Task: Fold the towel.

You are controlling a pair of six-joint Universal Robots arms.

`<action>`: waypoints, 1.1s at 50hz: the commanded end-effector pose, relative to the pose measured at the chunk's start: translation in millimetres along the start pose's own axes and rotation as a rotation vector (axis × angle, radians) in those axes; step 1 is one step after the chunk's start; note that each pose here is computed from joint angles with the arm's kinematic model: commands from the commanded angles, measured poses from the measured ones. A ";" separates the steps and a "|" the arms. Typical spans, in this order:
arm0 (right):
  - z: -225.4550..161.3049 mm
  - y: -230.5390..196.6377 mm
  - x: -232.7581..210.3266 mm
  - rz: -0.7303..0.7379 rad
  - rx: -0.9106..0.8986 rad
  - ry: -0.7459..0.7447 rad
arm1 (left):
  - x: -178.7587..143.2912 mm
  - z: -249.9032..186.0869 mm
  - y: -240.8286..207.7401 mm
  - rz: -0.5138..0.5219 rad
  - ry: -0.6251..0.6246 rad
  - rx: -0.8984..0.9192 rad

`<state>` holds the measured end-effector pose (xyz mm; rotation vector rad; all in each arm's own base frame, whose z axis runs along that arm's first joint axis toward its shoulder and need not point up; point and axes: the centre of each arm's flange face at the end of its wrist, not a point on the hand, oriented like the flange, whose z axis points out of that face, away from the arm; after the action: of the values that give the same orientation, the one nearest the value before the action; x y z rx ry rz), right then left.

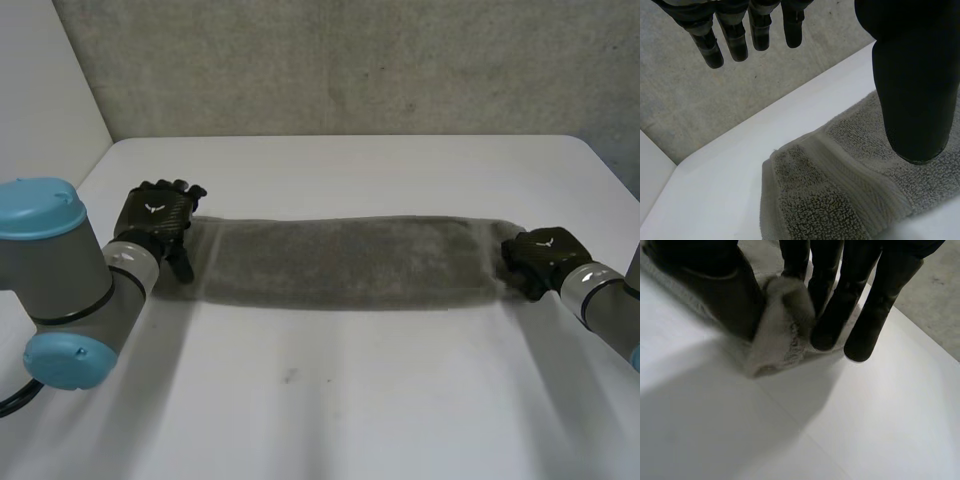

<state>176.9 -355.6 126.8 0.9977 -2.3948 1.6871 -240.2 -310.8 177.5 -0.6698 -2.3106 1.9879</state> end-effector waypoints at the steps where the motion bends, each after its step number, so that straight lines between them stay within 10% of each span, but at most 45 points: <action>1: 10.1 6.4 38.8 0.001 -0.019 0.151 | 0.6 -0.2 2.5 0.001 0.000 0.002; 18: 8.4 -5.2 122.0 -0.188 -0.062 0.336 | 0.9 -3.6 5.7 0.001 0.003 -0.009; 33: -28.9 -169.3 -110.8 -0.310 0.343 0.013 | -0.3 -4.2 3.5 0.001 -0.001 -0.002; 44: -52.5 -143.9 -264.5 -0.425 0.407 -0.263 | -1.2 -3.9 2.7 0.000 -0.004 0.000; 55: -41.8 -130.1 -289.4 -0.458 0.366 -0.309 | -1.3 -3.7 2.2 0.000 -0.005 0.001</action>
<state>456.7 -204.0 144.8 1.7941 -1.7958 1.9521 -237.1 -307.2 175.9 -0.6667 -2.3139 1.9907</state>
